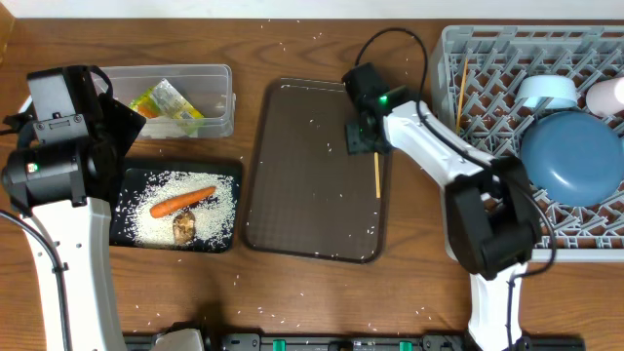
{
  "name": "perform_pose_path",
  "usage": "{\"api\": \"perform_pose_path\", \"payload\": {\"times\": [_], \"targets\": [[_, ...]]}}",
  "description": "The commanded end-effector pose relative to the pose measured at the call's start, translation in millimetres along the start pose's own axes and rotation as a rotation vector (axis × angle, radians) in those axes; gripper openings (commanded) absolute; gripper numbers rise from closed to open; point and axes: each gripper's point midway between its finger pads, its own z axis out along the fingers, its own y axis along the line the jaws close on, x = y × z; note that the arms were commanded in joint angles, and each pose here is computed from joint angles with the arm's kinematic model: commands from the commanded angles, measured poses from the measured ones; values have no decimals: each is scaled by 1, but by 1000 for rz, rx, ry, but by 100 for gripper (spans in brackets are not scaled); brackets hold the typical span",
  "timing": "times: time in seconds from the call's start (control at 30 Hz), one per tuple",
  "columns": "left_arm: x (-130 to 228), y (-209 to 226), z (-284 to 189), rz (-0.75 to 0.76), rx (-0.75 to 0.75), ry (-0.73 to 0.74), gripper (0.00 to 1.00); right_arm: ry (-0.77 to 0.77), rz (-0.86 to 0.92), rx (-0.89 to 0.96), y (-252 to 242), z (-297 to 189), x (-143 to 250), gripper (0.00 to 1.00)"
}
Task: Sort waste into correct bins and load items into the dishwasher rack
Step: 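Release the chopstick and move the right gripper to the other chopstick, then grasp the second wooden chopstick with the right gripper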
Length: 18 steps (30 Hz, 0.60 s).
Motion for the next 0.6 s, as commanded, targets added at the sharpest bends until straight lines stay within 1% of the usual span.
{"api": "perform_pose_path", "payload": {"times": [0.0,0.2,0.27,0.3,0.33,0.4,0.43,0.57], "targets": [[-4,1,-2,-5,-7,-16,98,33,33,7,-1,14,8,56],[-4,1,-2,-5,-7,-16,98,79,31,26,-3,33,19,56],[-4,1,-2,-5,-7,-16,98,93,30,28,-3,38,22,52],[-4,1,-2,-4,-7,-16,98,107,29,31,-4,42,26,41],[-4,1,-2,-5,-7,-16,98,116,28,30,-3,44,28,35],[-4,1,-2,-5,-7,-16,98,136,28,25,-2,49,33,15],[-4,1,-2,-4,-7,-16,98,155,28,15,-1,51,37,1],[-4,1,-2,-4,-7,-16,98,154,30,-12,4,44,36,1]]}}
